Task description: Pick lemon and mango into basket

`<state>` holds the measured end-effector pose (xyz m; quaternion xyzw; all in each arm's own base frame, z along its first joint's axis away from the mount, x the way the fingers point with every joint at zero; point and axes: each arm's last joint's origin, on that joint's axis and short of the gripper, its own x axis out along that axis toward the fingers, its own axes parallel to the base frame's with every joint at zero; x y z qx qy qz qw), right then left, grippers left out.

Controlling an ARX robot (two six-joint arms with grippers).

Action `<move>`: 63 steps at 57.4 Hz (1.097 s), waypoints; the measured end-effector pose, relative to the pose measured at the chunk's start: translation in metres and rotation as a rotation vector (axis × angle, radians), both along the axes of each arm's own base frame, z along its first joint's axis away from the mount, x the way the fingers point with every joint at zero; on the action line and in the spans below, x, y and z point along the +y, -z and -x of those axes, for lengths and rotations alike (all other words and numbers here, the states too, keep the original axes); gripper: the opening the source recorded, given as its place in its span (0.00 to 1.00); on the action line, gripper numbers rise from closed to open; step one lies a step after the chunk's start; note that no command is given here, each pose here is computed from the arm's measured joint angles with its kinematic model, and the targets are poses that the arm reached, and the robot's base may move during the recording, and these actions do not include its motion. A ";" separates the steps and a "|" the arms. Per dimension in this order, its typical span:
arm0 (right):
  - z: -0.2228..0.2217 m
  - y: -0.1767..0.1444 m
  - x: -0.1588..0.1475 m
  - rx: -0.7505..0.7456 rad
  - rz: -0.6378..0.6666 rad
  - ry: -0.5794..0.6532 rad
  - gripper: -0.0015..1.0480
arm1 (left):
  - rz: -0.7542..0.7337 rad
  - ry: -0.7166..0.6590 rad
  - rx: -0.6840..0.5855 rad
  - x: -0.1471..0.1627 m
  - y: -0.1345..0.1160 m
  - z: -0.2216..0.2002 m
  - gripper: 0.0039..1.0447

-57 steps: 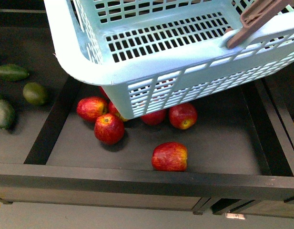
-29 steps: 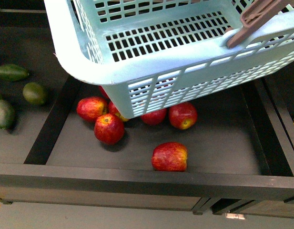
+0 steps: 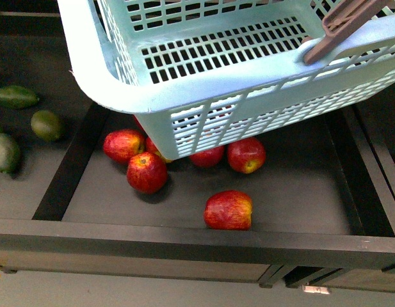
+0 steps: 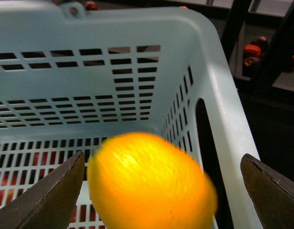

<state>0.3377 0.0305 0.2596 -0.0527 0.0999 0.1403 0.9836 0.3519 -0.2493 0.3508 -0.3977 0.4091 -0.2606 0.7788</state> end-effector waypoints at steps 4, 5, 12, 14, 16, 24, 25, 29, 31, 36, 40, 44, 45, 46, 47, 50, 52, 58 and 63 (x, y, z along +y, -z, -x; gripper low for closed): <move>-0.001 0.000 -0.004 -0.007 -0.007 0.027 0.92 | -0.001 -0.001 -0.001 0.000 0.000 0.000 0.05; -0.001 0.000 -0.005 -0.013 -0.015 0.037 0.92 | -0.001 -0.002 -0.001 0.000 0.000 0.000 0.05; 0.016 -0.018 -0.027 -0.095 -0.068 0.130 0.92 | 0.000 0.000 0.003 0.000 0.001 0.000 0.05; 0.019 -0.022 -0.029 -0.125 -0.075 0.169 0.90 | 0.000 -0.002 0.003 0.000 0.001 0.000 0.05; 0.024 -0.025 -0.031 -0.175 -0.078 0.229 0.85 | -0.002 -0.005 0.002 0.000 0.001 -0.001 0.05; 0.051 -0.009 -0.032 -0.234 -0.095 0.281 0.65 | -0.006 -0.006 -0.003 0.000 0.001 -0.001 0.05; 0.055 -0.004 -0.032 -0.228 -0.095 0.281 0.62 | -0.005 -0.005 -0.002 0.000 0.001 -0.001 0.05; 0.068 0.011 -0.032 -0.208 -0.093 0.282 0.52 | -0.001 -0.002 0.003 0.000 0.001 -0.001 0.05; 0.074 0.018 -0.032 -0.200 -0.092 0.283 0.47 | 0.001 -0.001 0.004 0.000 0.001 -0.001 0.05; 0.089 0.030 -0.032 -0.193 -0.092 0.282 0.33 | -0.001 0.000 0.002 0.000 0.001 -0.001 0.05; 0.102 0.037 -0.031 -0.197 -0.094 0.282 0.22 | -0.001 -0.001 0.002 0.000 0.001 -0.001 0.05; 0.112 0.042 -0.031 -0.198 -0.094 0.285 0.12 | -0.001 -0.001 0.002 0.000 0.001 -0.001 0.05; 0.113 0.043 -0.031 -0.198 -0.094 0.285 0.10 | -0.001 -0.001 0.002 0.000 0.001 -0.001 0.05; 0.116 0.045 -0.031 -0.197 -0.094 0.285 0.07 | -0.001 -0.001 0.002 0.000 0.001 -0.001 0.05; 0.119 0.047 -0.031 -0.196 -0.094 0.286 0.03 | -0.001 -0.001 0.002 0.000 0.001 -0.001 0.05; 0.124 0.051 -0.031 -0.194 -0.096 0.285 0.02 | -0.001 0.000 0.002 0.000 0.001 -0.001 0.05; 0.130 0.054 -0.031 -0.192 -0.096 0.285 0.02 | -0.001 -0.001 0.002 0.000 0.001 -0.001 0.05; 0.141 0.061 -0.031 -0.191 -0.096 0.285 0.02 | -0.002 -0.004 0.001 0.000 0.001 -0.001 0.05; 0.150 0.066 -0.031 -0.193 -0.097 0.285 0.02 | -0.002 -0.003 0.001 0.000 0.001 -0.001 0.05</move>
